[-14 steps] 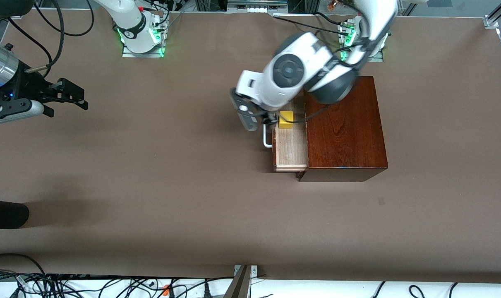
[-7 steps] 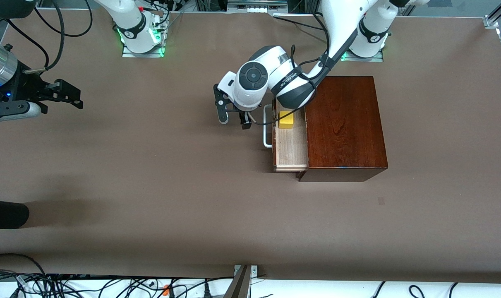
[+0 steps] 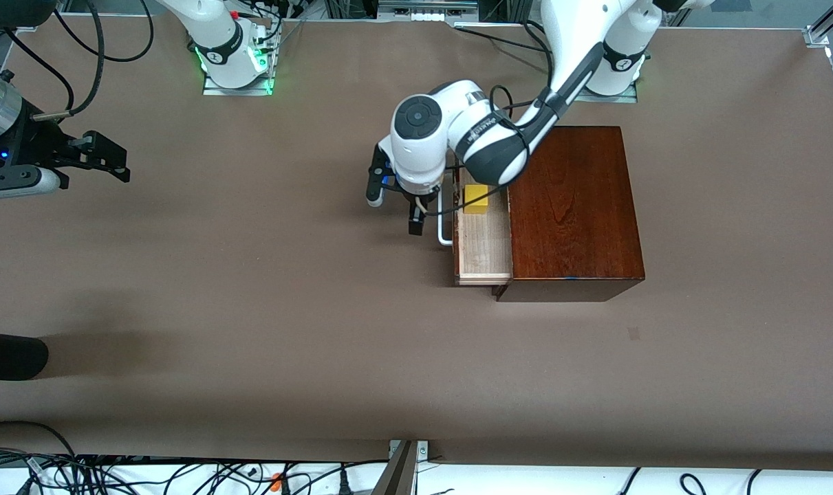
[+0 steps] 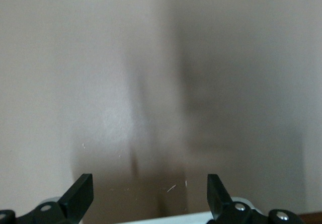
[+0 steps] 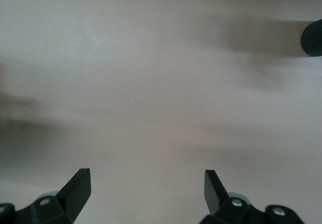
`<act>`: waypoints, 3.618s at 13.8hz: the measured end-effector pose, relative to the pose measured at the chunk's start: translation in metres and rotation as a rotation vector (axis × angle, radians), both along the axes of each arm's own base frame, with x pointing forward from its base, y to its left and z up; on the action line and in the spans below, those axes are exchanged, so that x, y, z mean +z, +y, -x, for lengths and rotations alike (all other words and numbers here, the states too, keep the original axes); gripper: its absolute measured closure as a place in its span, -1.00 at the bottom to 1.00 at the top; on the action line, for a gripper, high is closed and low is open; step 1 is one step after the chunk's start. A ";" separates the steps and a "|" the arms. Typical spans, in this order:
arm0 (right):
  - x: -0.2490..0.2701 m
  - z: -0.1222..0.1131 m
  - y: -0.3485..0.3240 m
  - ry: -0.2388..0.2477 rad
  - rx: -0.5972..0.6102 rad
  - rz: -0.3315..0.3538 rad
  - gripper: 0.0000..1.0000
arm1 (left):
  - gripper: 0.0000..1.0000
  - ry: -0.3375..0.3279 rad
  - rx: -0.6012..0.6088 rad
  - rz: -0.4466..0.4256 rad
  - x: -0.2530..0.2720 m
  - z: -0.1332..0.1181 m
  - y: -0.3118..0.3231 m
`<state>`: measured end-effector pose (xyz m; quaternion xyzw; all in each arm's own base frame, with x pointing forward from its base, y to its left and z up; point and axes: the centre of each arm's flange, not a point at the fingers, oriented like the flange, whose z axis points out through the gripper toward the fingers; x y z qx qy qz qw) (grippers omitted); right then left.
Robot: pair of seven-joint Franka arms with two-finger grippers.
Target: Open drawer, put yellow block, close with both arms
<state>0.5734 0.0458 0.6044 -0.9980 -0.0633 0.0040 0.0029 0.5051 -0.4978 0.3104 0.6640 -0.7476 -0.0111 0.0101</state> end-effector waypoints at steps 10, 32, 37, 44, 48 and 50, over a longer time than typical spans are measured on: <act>-0.002 -0.001 0.000 0.002 -0.003 0.001 -1.00 | -1.00 0.127 0.052 -0.158 0.002 -0.023 0.064; -0.003 -0.002 0.000 0.004 -0.003 0.002 -1.00 | -1.00 -0.019 0.286 -0.114 0.235 -0.051 0.149; -0.003 -0.002 0.000 0.004 -0.003 0.002 -1.00 | -1.00 0.006 0.516 -0.134 0.274 -0.090 0.245; -0.003 -0.002 0.000 0.004 -0.003 0.002 -1.00 | -1.00 0.040 0.876 -0.138 0.311 -0.097 0.338; -0.003 -0.002 0.000 0.004 -0.003 0.002 -1.00 | -1.00 0.040 1.249 -0.051 0.320 -0.090 0.425; -0.003 -0.002 -0.001 0.004 -0.004 0.002 -1.00 | -1.00 0.018 1.461 -0.035 0.316 -0.079 0.448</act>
